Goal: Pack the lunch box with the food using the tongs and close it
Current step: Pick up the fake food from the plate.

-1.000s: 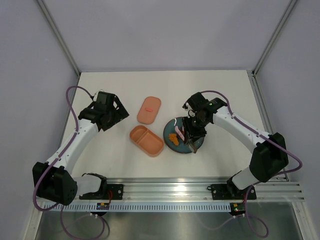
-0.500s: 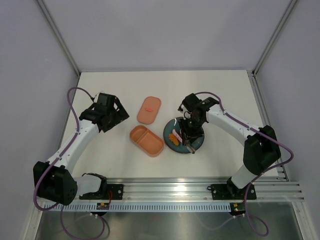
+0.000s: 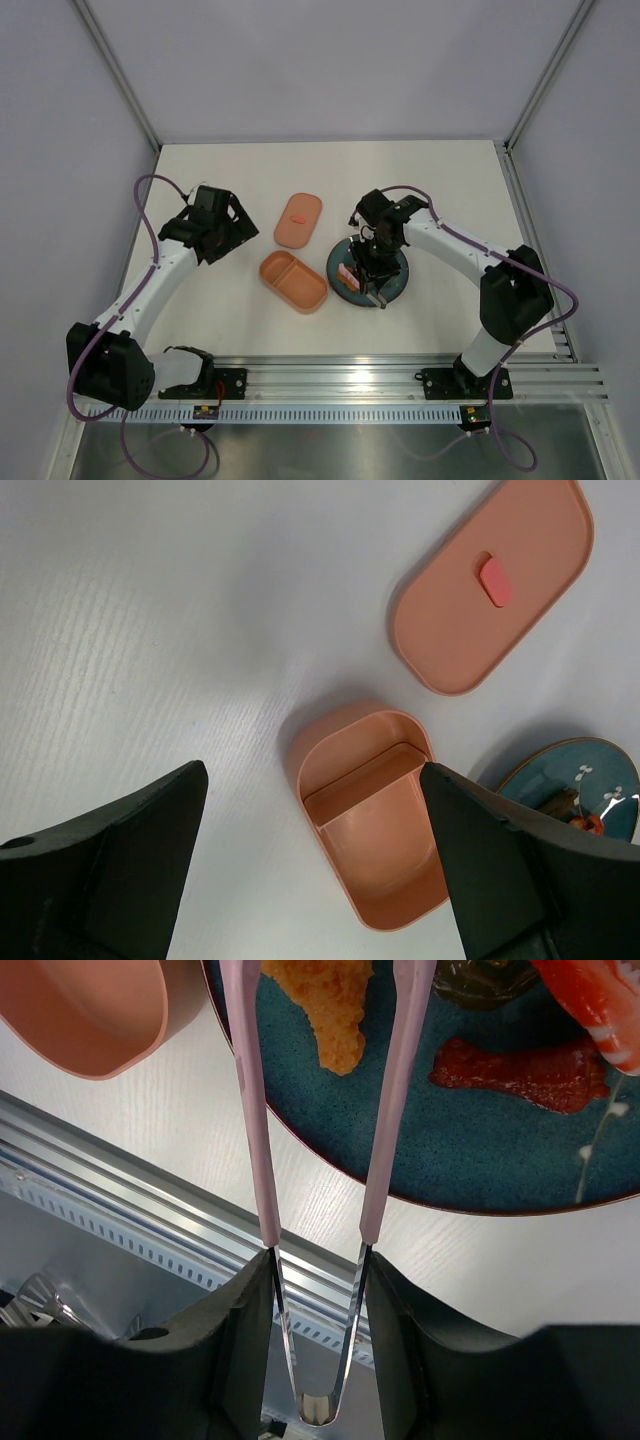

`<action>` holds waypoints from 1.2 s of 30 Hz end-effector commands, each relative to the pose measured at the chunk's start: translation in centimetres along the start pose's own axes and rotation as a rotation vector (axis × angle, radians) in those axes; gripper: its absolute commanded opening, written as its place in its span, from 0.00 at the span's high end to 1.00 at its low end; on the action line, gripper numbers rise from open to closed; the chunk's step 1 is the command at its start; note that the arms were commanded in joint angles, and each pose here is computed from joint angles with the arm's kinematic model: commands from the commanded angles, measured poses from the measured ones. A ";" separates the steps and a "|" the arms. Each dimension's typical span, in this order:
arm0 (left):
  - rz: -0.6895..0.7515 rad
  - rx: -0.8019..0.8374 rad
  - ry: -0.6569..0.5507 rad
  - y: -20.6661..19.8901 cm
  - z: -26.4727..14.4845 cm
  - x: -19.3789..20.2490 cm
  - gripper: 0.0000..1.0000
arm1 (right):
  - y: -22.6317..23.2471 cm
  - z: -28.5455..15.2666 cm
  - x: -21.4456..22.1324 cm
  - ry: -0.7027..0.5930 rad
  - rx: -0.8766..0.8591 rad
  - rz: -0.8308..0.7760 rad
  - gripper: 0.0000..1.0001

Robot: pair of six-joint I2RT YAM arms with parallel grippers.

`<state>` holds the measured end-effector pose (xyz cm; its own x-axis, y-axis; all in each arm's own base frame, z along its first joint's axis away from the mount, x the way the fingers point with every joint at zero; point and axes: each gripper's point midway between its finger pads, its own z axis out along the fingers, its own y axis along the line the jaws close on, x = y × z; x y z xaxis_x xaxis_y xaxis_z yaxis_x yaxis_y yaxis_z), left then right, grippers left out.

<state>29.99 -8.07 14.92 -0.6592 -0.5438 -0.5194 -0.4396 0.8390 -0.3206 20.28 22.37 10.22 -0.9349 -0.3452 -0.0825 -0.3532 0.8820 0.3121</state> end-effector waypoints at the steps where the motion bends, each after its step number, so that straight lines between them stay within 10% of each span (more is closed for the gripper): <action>1: -0.015 0.037 -0.018 -0.7 0.1 -0.4 0.09 | 1.5 -0.5 -0.8 -0.021 -0.046 -0.048 0.53; 25: -0.027 0.040 0.013 -0.2 0.7 0.9 0.09 | 1.5 1.2 -1.0 0.012 -0.031 -0.071 0.53; 36: -0.026 0.042 0.013 -0.1 0.6 1.0 0.09 | 1.6 -1.2 -1.7 -0.067 -0.001 -0.067 0.85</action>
<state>29.12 -8.38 12.89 -0.6815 -0.5511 -0.4815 -0.4485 0.8345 -0.3202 20.57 23.30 8.98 -0.9221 -0.3811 -0.0666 -0.3828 0.8735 0.3007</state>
